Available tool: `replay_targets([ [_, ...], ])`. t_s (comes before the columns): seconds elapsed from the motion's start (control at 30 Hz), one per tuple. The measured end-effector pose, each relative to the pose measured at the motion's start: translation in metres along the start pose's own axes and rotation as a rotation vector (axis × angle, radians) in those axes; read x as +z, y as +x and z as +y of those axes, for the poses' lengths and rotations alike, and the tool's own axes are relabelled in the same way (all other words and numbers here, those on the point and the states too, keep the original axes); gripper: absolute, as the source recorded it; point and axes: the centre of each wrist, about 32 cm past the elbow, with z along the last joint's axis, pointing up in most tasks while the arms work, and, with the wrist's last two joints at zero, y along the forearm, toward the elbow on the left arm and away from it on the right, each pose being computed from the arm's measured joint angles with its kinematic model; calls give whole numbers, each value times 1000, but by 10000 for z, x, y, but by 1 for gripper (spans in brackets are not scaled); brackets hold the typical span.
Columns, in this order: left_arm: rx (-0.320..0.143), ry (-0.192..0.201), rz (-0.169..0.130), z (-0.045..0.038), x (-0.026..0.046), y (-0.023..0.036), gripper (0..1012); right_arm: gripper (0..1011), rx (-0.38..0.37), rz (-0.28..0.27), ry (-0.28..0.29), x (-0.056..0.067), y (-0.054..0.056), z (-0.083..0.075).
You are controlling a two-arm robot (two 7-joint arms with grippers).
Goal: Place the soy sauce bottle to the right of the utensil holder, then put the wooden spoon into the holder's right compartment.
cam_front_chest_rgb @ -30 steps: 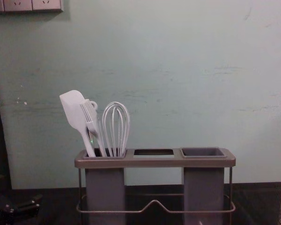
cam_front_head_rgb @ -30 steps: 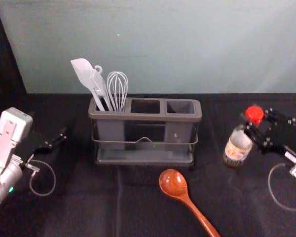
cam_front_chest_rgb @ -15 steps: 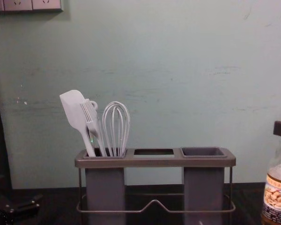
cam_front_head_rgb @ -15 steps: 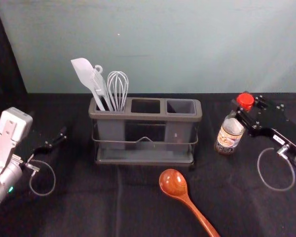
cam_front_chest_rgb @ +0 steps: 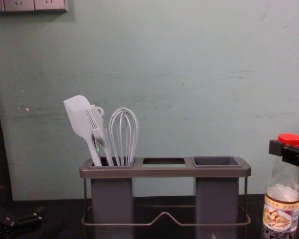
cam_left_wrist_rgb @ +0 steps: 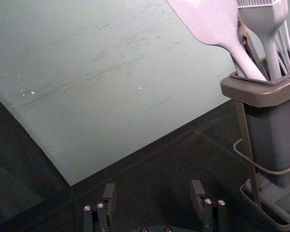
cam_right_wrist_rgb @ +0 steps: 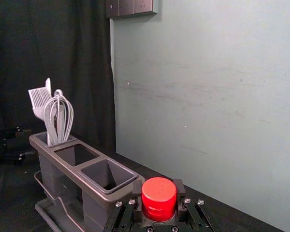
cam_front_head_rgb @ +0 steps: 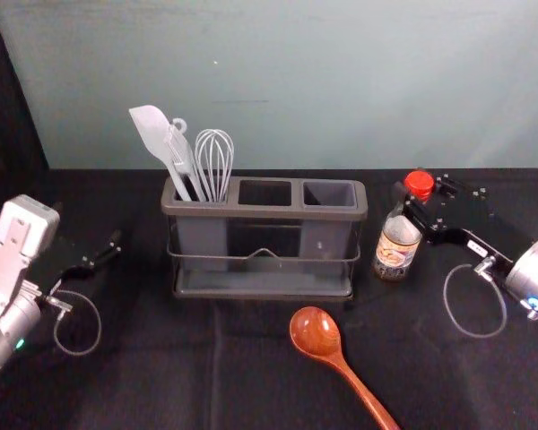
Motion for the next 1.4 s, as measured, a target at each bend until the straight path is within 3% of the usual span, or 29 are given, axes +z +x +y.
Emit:
replay_targets([
  [0.5,0,0,0,0,0,0,1011,382,6,-3,-4,-130,12,49],
  [1.4,0,0,0,0,0,0,1011,381,-8,-2,-19,-198,34,42],
])
